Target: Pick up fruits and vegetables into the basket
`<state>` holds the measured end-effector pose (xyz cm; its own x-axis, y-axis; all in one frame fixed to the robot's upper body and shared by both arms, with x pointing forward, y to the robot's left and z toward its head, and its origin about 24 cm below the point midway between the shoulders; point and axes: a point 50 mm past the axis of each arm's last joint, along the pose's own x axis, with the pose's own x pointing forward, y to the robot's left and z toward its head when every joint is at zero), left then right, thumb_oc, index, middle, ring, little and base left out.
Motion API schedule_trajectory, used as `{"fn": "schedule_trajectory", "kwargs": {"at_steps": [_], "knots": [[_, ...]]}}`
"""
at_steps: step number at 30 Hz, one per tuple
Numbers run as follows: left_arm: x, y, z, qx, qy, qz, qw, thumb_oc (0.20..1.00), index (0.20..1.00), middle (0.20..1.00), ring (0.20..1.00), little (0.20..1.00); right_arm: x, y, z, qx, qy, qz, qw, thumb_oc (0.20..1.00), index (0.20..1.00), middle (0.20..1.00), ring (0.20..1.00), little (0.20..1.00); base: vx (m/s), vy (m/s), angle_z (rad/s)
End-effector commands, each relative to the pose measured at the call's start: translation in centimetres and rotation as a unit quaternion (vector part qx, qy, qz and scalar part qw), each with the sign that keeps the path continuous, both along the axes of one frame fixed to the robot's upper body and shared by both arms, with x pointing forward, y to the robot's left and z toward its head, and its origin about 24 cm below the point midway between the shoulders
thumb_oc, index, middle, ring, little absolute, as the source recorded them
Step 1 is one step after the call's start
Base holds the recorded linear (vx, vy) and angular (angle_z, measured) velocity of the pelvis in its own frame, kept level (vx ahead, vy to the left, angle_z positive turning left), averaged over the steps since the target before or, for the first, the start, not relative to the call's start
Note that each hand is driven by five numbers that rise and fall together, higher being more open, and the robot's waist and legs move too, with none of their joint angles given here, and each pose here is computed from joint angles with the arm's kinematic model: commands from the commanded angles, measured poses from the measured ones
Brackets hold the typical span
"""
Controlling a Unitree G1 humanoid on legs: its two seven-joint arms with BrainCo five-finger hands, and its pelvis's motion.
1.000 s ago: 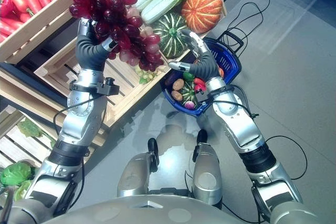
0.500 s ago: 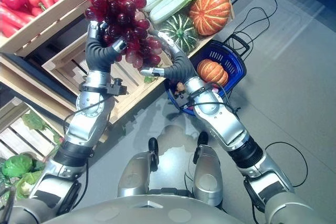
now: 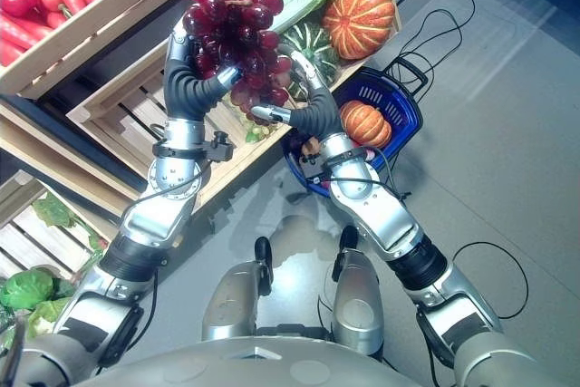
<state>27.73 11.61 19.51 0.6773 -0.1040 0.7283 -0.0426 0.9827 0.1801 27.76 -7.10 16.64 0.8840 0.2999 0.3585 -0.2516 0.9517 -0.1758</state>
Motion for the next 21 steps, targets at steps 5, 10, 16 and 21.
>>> {"fn": "schedule_trajectory", "kwargs": {"at_steps": [5,10,16,21], "knots": [[-3.0,-1.2,4.7,-0.003,-0.17,-0.002,0.985,0.2,0.2,0.2,0.2,0.2,-0.3,0.2,1.5,-0.001,-0.053,-0.024,0.998,1.0,1.0,1.0,1.0,1.0,0.0,0.0,0.0],[-3.1,-1.3,5.0,-0.011,-0.177,-0.003,0.984,0.2,0.2,0.2,0.2,0.2,-0.1,0.1,1.2,-0.007,-0.05,-0.03,0.998,1.0,1.0,1.0,1.0,1.0,0.0,0.0,0.0],[-3.4,-1.9,5.3,-0.017,-0.179,-0.018,0.984,0.2,0.2,0.2,0.2,0.2,0.0,0.4,0.9,-0.011,-0.035,-0.026,0.999,1.0,1.0,1.0,1.0,1.0,0.0,0.0,0.0],[-3.8,-2.6,5.7,-0.018,-0.179,-0.05,0.982,0.2,0.2,0.2,0.2,0.2,-0.1,1.3,0.9,-0.007,-0.023,0.014,1.0,1.0,1.0,1.0,1.0,1.0,0.0,0.0,0.0]]}}
